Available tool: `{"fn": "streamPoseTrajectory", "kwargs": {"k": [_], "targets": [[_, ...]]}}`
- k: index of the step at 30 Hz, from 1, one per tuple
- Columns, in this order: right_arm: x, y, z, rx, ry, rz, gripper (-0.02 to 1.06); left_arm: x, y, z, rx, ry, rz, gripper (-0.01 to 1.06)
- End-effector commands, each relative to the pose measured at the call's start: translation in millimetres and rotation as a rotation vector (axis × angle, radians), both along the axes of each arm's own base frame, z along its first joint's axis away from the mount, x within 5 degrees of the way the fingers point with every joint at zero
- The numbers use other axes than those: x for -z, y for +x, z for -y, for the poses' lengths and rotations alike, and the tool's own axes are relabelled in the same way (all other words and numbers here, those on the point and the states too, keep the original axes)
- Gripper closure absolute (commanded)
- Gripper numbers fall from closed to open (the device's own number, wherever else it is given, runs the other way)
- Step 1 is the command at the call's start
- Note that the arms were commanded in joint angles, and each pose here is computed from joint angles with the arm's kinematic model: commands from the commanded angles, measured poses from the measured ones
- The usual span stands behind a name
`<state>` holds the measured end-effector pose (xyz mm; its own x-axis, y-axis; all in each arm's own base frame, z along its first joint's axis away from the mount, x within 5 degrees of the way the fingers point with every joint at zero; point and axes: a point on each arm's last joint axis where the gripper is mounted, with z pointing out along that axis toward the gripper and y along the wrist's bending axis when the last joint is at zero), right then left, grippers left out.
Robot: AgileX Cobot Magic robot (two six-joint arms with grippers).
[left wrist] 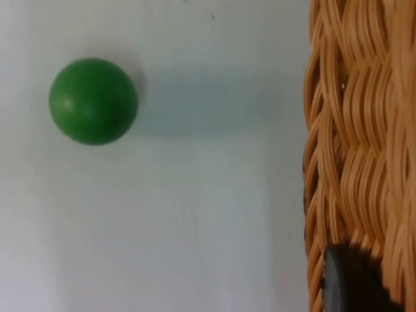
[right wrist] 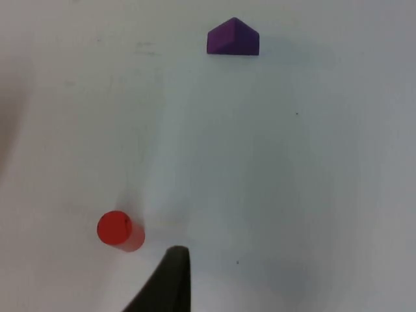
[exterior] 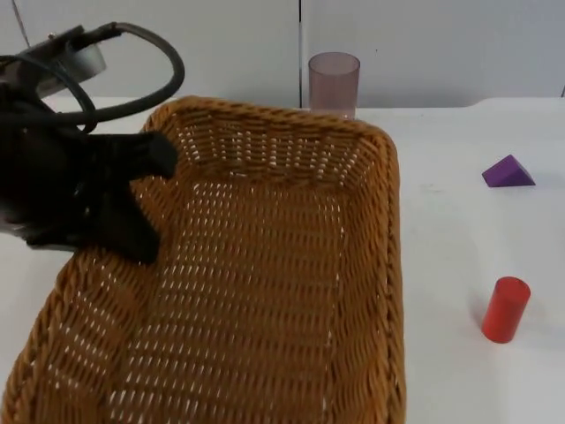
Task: Pick up the basket with the left hand and place the triangular block into the basket with the right hand.
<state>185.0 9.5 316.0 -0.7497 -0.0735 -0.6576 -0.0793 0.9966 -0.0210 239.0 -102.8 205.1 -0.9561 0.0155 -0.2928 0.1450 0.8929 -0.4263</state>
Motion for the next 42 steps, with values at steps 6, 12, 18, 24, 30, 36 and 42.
{"fn": "streamPoseTrajectory", "kwargs": {"k": [6,12,18,24,30,36,42], "targets": [[4.1,13.7,0.1,-0.005,-0.008,-0.129,0.0,5.1,6.1,3.3,-0.067,-0.052,-0.02,1.05],[3.1,60.7,-3.6,-0.086,-0.047,-0.167,0.0,7.0,7.2,4.6,-0.083,-0.068,-0.033,1.05],[16.5,128.3,-6.2,-0.158,-0.098,-0.271,0.02,6.2,7.5,5.7,-0.099,-0.088,-0.039,1.05],[45.0,194.4,-9.1,-0.182,-0.108,-0.332,0.06,5.4,7.8,6.9,-0.115,-0.109,-0.045,1.05],[84.0,233.9,-14.3,-0.028,-0.024,-0.385,0.06,5.3,7.8,7.0,-0.116,-0.111,-0.046,1.05],[121.6,250.4,-41.4,-0.019,-0.032,-0.371,0.08,5.3,7.8,7.0,-0.116,-0.111,-0.046,1.05],[129.9,267.6,-48.4,-0.282,-0.25,-0.38,0.08,5.2,7.7,7.2,-0.118,-0.114,-0.048,1.05]]}}
